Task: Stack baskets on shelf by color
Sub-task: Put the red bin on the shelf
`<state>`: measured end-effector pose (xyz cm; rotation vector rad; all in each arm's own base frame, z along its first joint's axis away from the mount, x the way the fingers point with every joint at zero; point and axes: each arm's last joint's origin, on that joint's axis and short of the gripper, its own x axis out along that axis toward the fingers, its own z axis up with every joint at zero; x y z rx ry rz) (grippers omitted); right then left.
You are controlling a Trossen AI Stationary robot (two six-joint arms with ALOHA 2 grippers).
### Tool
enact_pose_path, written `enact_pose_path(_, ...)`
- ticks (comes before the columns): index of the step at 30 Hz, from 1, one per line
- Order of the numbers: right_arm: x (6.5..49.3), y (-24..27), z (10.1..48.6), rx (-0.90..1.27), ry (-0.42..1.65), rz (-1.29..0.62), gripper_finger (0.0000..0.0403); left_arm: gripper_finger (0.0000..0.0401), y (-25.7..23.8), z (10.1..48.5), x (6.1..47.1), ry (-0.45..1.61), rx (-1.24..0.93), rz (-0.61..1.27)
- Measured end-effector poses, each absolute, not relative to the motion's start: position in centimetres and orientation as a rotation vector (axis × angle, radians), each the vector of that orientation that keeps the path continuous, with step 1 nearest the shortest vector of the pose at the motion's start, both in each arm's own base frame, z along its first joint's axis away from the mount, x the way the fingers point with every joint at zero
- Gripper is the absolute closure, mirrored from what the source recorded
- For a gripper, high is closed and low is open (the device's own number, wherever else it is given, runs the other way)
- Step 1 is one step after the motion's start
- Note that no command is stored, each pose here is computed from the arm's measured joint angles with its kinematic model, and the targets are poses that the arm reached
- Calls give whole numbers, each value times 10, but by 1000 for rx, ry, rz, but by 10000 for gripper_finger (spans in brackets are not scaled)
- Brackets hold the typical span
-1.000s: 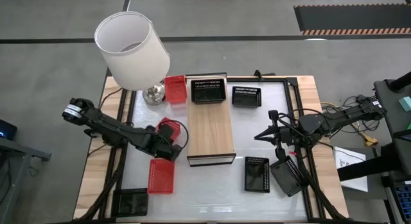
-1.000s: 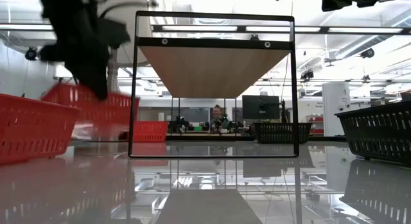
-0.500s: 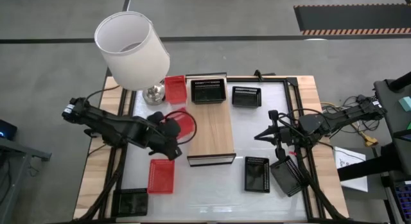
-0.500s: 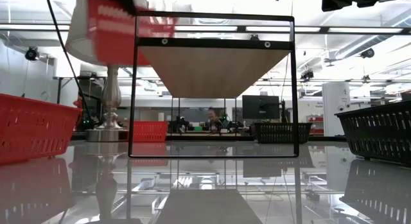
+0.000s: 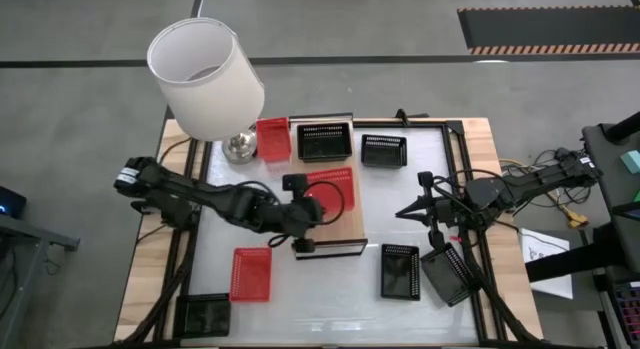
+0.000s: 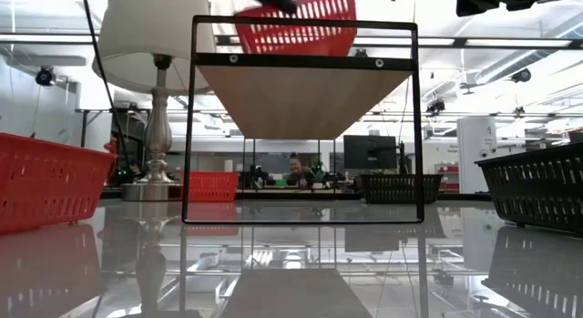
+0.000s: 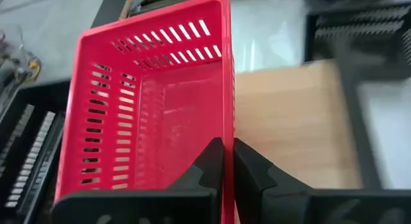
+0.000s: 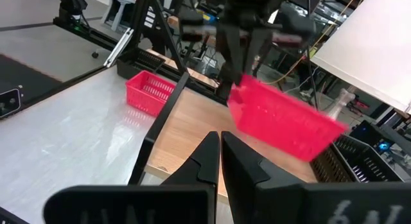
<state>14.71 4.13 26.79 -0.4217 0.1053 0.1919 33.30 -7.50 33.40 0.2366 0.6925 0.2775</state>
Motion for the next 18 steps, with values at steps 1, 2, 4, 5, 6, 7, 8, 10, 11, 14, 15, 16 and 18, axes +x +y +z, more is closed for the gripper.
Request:
enact_pose_path(1, 147, 41, 268, -422, 105, 192, 394, 401, -72, 333, 334, 702, 240, 281)
enact_pose_path(2, 147, 41, 268, -422, 105, 192, 394, 401, -69, 332, 336, 705, 241, 278)
enact_pose_path(4, 147, 41, 268, -422, 105, 192, 394, 401, -64, 330, 339, 712, 238, 283)
enact_pose_path(5, 147, 41, 268, -422, 105, 192, 394, 401, -62, 329, 340, 718, 236, 286)
enact_pose_path(6, 147, 41, 268, -422, 106, 192, 394, 401, -60, 327, 341, 724, 232, 291)
enact_pose_path(7, 147, 41, 268, -422, 106, 192, 394, 401, -57, 326, 343, 730, 230, 294)
enact_pose_path(8, 147, 41, 268, -422, 106, 192, 394, 401, -56, 325, 344, 734, 226, 294)
enact_pose_path(10, 147, 41, 268, -423, 109, 192, 394, 401, -53, 323, 345, 743, 212, 272)
enact_pose_path(11, 147, 41, 267, -424, 112, 193, 394, 401, -52, 322, 346, 748, 203, 258)
enact_pose_path(14, 147, 41, 267, -424, 115, 193, 394, 400, -50, 318, 350, 765, 194, 248)
enact_pose_path(15, 147, 41, 267, -425, 114, 194, 394, 398, -50, 316, 350, 769, 195, 247)
enact_pose_path(16, 147, 41, 267, -425, 114, 194, 394, 395, -50, 315, 351, 772, 195, 250)
enact_pose_path(18, 147, 41, 267, -424, 115, 193, 394, 383, -48, 314, 352, 774, 195, 255)
